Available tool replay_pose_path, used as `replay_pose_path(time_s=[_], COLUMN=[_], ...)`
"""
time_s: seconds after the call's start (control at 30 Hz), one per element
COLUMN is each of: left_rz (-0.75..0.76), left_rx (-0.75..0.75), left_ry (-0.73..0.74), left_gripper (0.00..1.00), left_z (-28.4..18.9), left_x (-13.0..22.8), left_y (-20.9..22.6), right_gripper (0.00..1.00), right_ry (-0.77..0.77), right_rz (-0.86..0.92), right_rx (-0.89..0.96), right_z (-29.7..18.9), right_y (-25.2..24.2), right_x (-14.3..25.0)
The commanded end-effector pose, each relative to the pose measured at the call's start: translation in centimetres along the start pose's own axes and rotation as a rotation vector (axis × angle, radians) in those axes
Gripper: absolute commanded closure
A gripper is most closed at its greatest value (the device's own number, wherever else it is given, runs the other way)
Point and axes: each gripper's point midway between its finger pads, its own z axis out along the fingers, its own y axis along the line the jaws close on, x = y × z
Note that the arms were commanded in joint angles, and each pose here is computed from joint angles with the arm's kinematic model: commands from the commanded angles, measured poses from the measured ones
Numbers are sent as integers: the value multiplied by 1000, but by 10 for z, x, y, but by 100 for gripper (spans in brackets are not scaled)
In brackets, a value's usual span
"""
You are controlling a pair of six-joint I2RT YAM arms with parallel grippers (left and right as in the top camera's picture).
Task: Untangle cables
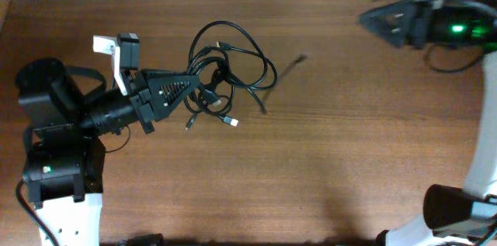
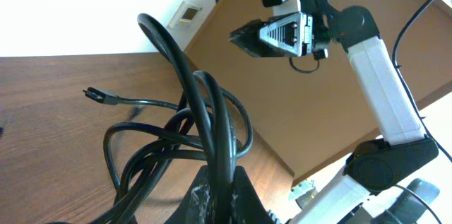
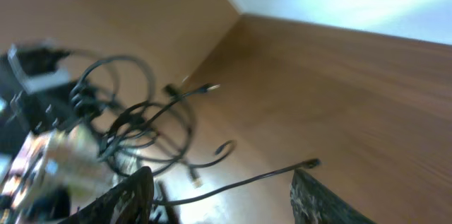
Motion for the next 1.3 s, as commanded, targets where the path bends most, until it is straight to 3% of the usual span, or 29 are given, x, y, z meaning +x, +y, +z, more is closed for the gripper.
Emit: replay_pose_path(time_s=[0.0,0.2,0.47,0.6,0.73,0.87,1.0,1.17,1.27], left_rz=[53,52,61,169,214,200,146,134,137], left_rx=[76,76,26,31,34,37,45,213,252], left_ry=[13,13,-9,-76,-134,-120,-84,29,54], left_gripper=[95,96,96,95,96,90,90,89,89], left_z=[-4,-4,-4,-5,-7,-7,-6,-9,-10], left_x=[0,0,-5,-29,-48,-44,-33,-11,-6], left_y=[-22,-22,-14,-23,-32,-31,-27,-53,-60], right_gripper=[39,39,35,35,35,35,35,34,32], right_ry=[136,356,494,534,539,537,506,378,339], right_rz=[-181,-307,-245,-221,-225,-231,-265,-357,-316], right_rx=[-135,-63,-129,-135,-119,-110,-110,-93,-100], right_z=[59,119,124,119,119,119,123,129,134], right_y=[54,84,113,115,112,110,109,97,101], right_x=[23,72,112,122,122,121,114,80,70])
